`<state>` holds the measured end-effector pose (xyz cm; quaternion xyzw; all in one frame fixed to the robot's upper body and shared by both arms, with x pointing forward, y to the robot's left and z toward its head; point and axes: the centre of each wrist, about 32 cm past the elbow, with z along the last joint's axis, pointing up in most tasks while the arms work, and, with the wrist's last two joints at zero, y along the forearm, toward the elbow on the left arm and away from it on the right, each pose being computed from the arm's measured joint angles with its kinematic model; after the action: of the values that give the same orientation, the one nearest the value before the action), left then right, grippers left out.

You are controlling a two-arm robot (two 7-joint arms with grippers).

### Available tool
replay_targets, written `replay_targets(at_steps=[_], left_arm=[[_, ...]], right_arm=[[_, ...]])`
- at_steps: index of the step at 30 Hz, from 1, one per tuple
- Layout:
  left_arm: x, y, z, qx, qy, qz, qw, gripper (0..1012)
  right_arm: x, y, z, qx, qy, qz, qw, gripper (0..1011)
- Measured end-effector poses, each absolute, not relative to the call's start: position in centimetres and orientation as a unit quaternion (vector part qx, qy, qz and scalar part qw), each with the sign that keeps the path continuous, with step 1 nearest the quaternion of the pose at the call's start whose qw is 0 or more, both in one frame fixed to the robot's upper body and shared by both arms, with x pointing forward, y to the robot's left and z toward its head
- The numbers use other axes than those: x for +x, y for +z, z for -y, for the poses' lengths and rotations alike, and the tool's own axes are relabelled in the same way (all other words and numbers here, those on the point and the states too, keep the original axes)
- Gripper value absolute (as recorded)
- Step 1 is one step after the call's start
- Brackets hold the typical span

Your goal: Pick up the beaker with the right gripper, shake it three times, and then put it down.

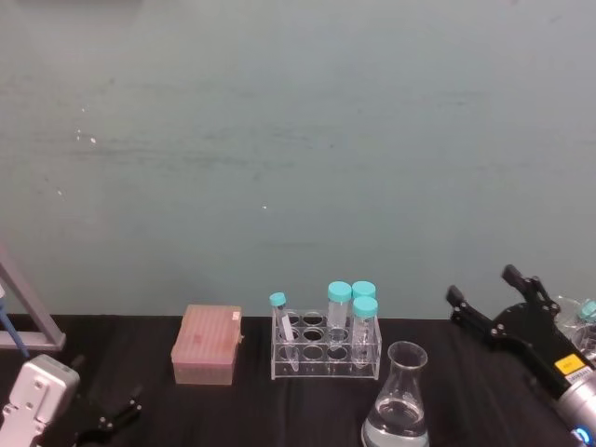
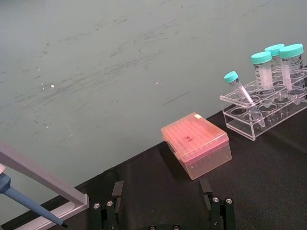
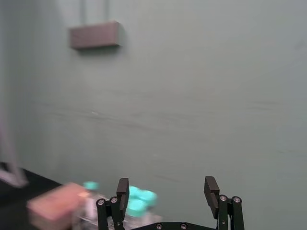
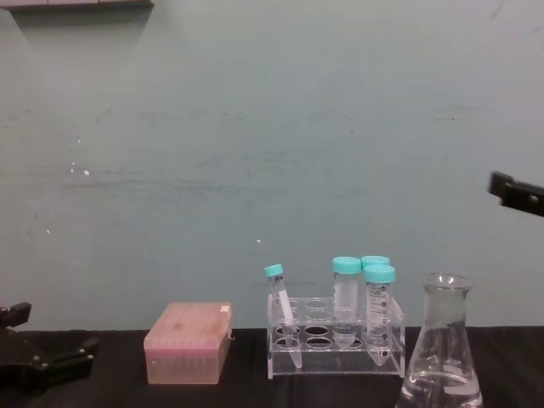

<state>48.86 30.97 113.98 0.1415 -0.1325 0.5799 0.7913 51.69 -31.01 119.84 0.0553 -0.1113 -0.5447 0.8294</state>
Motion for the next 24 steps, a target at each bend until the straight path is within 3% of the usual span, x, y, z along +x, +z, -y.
replay_targets(at_steps=[3, 10, 24], left_arm=[[48.9, 114.0, -31.0, 0.141, 0.580, 0.132, 0.791, 1000], [48.9, 114.0, -31.0, 0.141, 0.580, 0.132, 0.791, 1000], [48.9, 114.0, -31.0, 0.141, 0.580, 0.132, 0.791, 1000]], right_arm=[[51.4, 119.9, 30.2, 0.075, -0.502, 0.094, 0.856, 1002], [50.8, 119.3, 29.4, 0.063, -0.466, 0.047, 0.881, 1003], [49.1, 117.4, 29.0, 0.030, -0.471, -0.026, 0.881, 1003]])
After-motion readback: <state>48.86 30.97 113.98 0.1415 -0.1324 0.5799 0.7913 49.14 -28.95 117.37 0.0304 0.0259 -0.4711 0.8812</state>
